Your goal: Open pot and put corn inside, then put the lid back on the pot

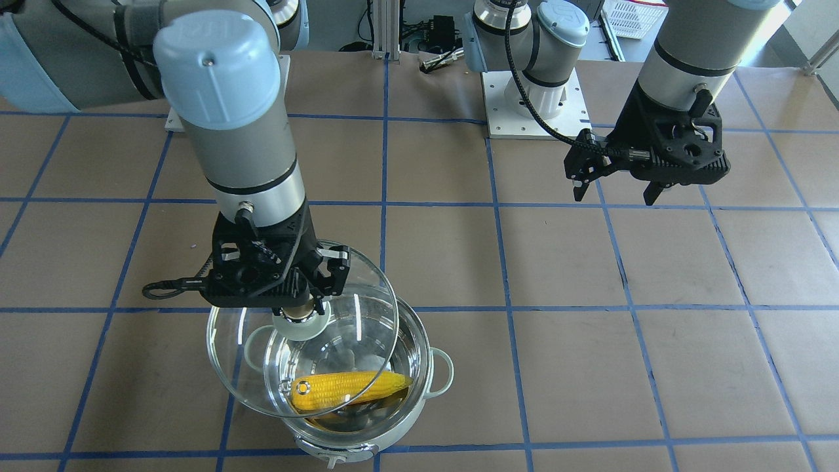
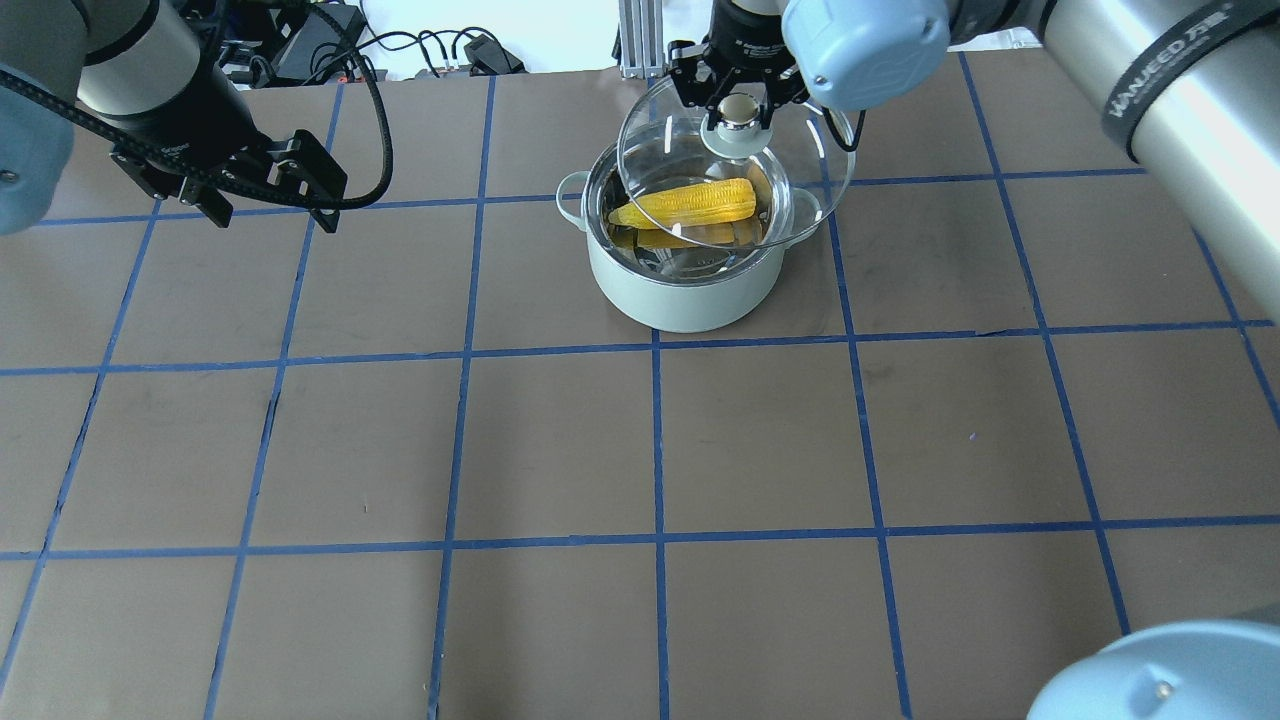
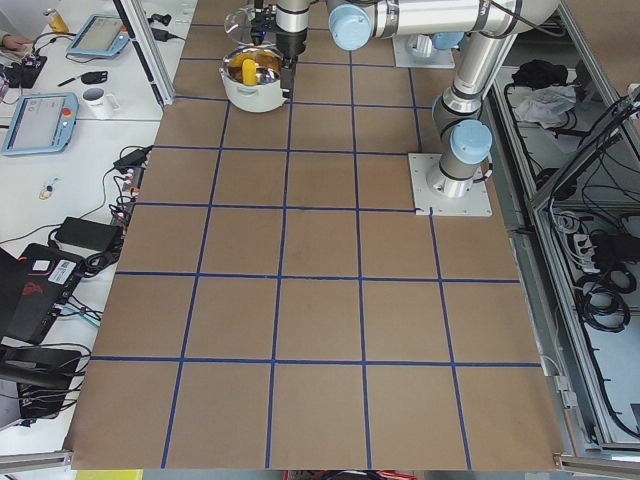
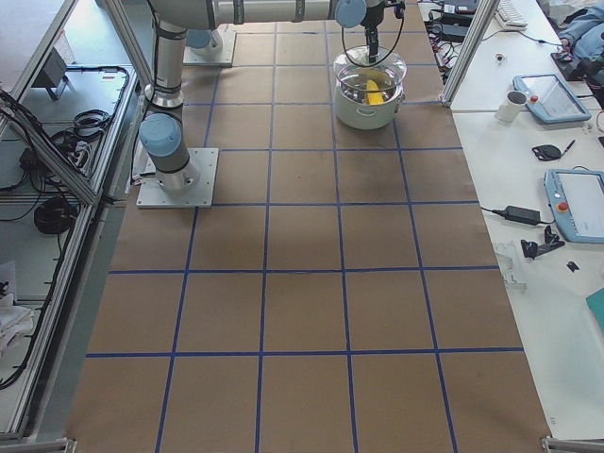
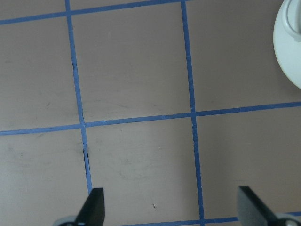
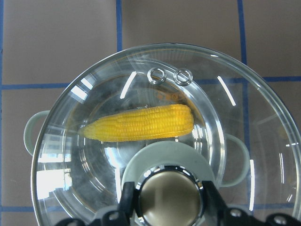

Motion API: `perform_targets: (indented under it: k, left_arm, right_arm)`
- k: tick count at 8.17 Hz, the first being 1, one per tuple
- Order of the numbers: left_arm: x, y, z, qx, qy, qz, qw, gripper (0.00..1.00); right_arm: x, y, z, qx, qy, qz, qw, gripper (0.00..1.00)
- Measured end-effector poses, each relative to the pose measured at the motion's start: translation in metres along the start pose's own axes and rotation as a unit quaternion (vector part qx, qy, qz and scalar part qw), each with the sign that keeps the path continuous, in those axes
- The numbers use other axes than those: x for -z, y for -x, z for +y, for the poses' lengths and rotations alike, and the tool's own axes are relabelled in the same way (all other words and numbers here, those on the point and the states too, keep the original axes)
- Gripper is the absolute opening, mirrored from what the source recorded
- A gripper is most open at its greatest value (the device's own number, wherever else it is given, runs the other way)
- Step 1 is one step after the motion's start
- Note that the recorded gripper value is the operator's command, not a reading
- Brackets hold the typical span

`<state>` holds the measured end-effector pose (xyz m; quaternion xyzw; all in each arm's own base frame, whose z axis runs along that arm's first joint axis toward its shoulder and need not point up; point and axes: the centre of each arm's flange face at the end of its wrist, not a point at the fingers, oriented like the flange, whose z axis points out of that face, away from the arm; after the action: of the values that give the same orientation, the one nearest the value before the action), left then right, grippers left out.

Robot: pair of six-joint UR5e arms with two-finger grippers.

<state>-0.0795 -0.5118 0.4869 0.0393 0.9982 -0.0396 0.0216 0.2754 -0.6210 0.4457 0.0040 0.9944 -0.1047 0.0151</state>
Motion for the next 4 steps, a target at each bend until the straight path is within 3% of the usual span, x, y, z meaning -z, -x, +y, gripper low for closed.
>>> perform_targets:
  k: [2,4]
  left_arm:
    - [-0.003,0.0,0.002,0.024,0.011,0.002,0.9997,1.0]
    - [-0.003,0.0,0.002,0.035,0.01,0.004,0.9993,1.0]
  right_arm:
    - [-0.039,0.025,-0.006,-0.015,-0.008,-0.008,0.9998,0.22]
    - [-0.058,0.034,-0.008,-0.008,-0.008,-0.009,0.9999,0.22]
